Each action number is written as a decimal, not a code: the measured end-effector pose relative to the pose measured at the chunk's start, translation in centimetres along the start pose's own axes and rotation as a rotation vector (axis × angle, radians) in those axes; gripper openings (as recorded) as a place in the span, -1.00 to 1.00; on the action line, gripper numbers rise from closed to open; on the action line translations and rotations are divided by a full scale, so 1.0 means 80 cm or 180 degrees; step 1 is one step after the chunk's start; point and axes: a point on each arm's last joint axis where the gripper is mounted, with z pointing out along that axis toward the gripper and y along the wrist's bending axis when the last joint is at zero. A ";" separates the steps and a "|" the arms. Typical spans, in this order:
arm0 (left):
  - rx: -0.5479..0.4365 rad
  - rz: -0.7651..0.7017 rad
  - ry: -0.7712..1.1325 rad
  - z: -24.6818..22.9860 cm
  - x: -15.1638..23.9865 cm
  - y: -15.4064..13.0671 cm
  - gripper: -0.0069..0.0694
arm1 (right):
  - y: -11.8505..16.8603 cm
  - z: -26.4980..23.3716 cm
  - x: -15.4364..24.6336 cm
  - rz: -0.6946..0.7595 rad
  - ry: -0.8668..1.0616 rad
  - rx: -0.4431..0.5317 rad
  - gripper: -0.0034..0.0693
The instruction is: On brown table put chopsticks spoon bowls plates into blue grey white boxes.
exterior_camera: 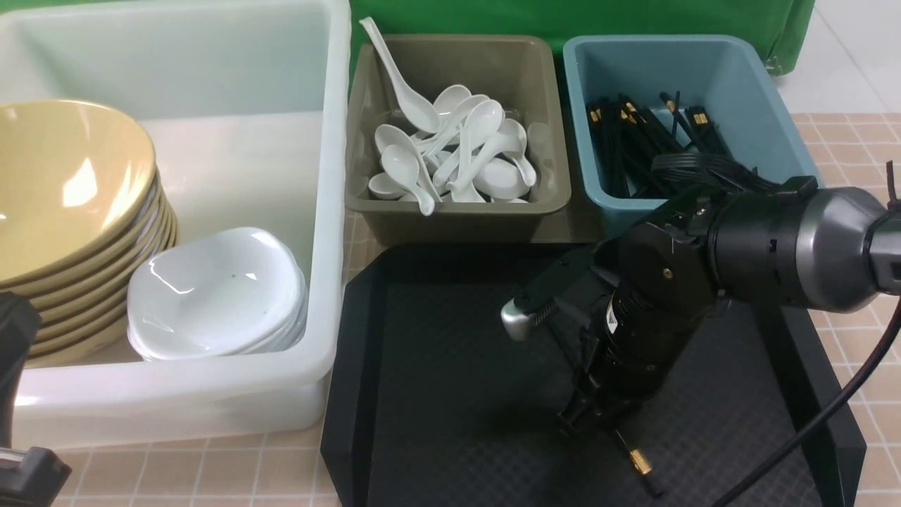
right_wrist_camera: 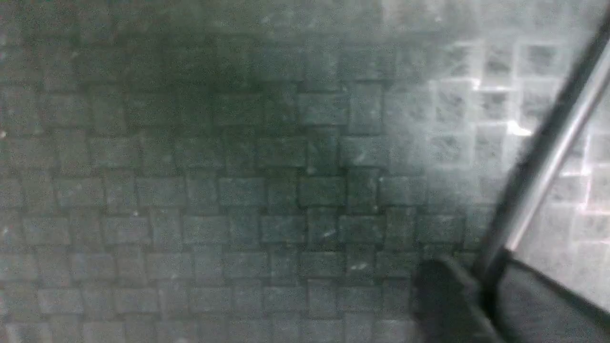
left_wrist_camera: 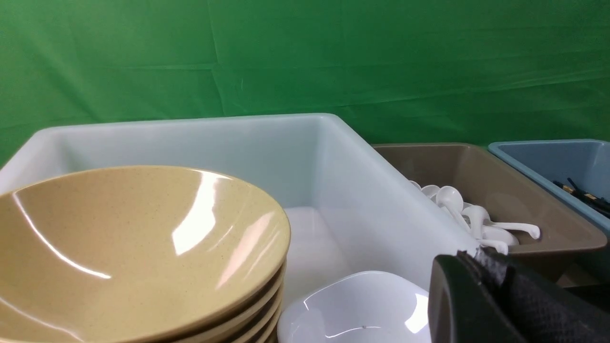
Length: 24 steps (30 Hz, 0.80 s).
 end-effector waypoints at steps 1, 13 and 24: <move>0.0000 0.0000 0.0000 0.000 0.000 0.000 -0.84 | 0.001 -0.002 0.000 -0.0029 0.0011 -0.0018 -0.64; 0.0000 0.0000 0.0000 0.000 0.000 0.000 -0.84 | -0.070 -0.233 -0.031 -0.0063 -0.2401 0.0787 -0.70; 0.0022 0.0000 0.0036 0.000 0.001 -0.001 -0.84 | -0.202 -0.160 -0.041 0.1126 -0.2584 0.1032 -0.23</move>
